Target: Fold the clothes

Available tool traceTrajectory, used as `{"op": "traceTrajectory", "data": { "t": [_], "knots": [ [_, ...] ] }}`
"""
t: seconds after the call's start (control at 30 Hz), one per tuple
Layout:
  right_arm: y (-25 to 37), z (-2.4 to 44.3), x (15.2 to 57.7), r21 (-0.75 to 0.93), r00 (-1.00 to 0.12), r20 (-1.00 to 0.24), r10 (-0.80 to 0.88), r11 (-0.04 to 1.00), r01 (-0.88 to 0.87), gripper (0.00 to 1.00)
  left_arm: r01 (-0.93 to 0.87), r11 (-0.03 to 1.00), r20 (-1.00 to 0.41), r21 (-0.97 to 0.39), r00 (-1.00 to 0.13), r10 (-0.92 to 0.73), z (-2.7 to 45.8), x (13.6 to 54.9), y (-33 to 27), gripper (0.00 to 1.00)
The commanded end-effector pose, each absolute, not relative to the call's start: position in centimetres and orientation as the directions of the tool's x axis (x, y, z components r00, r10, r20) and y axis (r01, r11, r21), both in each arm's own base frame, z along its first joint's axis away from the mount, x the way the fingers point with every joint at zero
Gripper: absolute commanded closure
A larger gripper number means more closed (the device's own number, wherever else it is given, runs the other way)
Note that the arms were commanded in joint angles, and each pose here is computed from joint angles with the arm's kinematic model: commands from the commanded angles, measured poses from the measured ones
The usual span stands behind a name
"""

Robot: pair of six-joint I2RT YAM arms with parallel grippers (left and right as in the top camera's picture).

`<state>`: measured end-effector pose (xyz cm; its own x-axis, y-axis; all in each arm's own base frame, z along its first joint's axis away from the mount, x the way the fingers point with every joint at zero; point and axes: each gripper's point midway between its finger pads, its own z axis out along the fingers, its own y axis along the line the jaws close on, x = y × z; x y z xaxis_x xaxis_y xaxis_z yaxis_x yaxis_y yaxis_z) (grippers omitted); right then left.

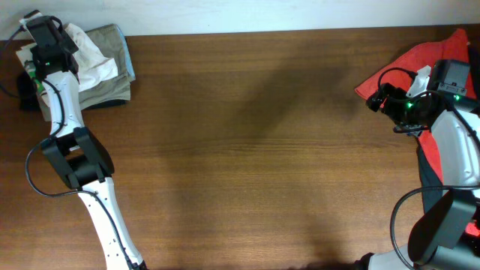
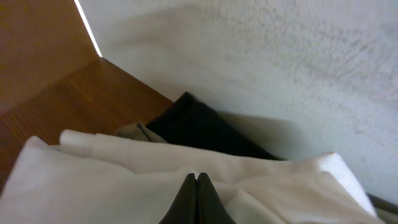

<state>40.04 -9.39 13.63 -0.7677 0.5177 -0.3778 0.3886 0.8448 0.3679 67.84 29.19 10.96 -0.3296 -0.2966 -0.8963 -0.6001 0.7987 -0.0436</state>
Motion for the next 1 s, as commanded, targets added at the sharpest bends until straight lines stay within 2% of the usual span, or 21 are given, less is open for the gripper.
{"op": "traceTrajectory", "data": {
  "t": [0.0,0.07,0.17,0.3,0.5,0.6,0.73,0.97],
  "knots": [
    [-9.6,14.7,40.5,0.364,-0.756,-0.409,0.511,0.851,0.379,0.01,-0.589,0.806,-0.946,-0.062,-0.223,-0.235,22.2,66.9,28.6,0.99],
    [-9.6,14.7,40.5,0.364,-0.756,-0.409,0.511,0.851,0.379,0.01,-0.587,0.808,-0.935,-0.053,-0.254,-0.247,24.4,65.5,27.9,0.99],
    [-9.6,14.7,40.5,0.364,-0.756,-0.409,0.511,0.851,0.379,0.01,-0.538,0.842,-0.854,-0.036,-0.421,-0.306,23.4,62.9,25.4,0.99],
    [-9.6,14.7,40.5,0.364,-0.756,-0.409,0.511,0.851,0.378,0.01,-0.484,0.874,-0.721,-0.047,-0.589,-0.365,17.7,61.3,23.1,0.99],
    [-9.6,14.7,40.5,0.364,-0.756,-0.409,0.511,0.851,0.378,0.01,-0.491,0.870,-0.586,-0.039,-0.694,-0.418,8.6,60.8,22.6,0.99],
    [-9.6,14.7,40.5,0.364,-0.756,-0.409,0.511,0.851,0.378,0.01,-0.487,0.872,-0.576,-0.043,-0.701,-0.420,5.8,61.5,22.6,0.99],
    [-9.6,14.7,40.5,0.364,-0.756,-0.409,0.511,0.851,0.378,0.01,-0.480,0.875,-0.638,-0.061,-0.656,-0.404,4.1,63.7,23.3,0.99],
    [-9.6,14.7,40.5,0.364,-0.756,-0.409,0.511,0.851,0.379,0.01,-0.463,0.882,-0.769,-0.085,-0.532,-0.353,5.5,67.2,24.6,0.99]
  ]
}}
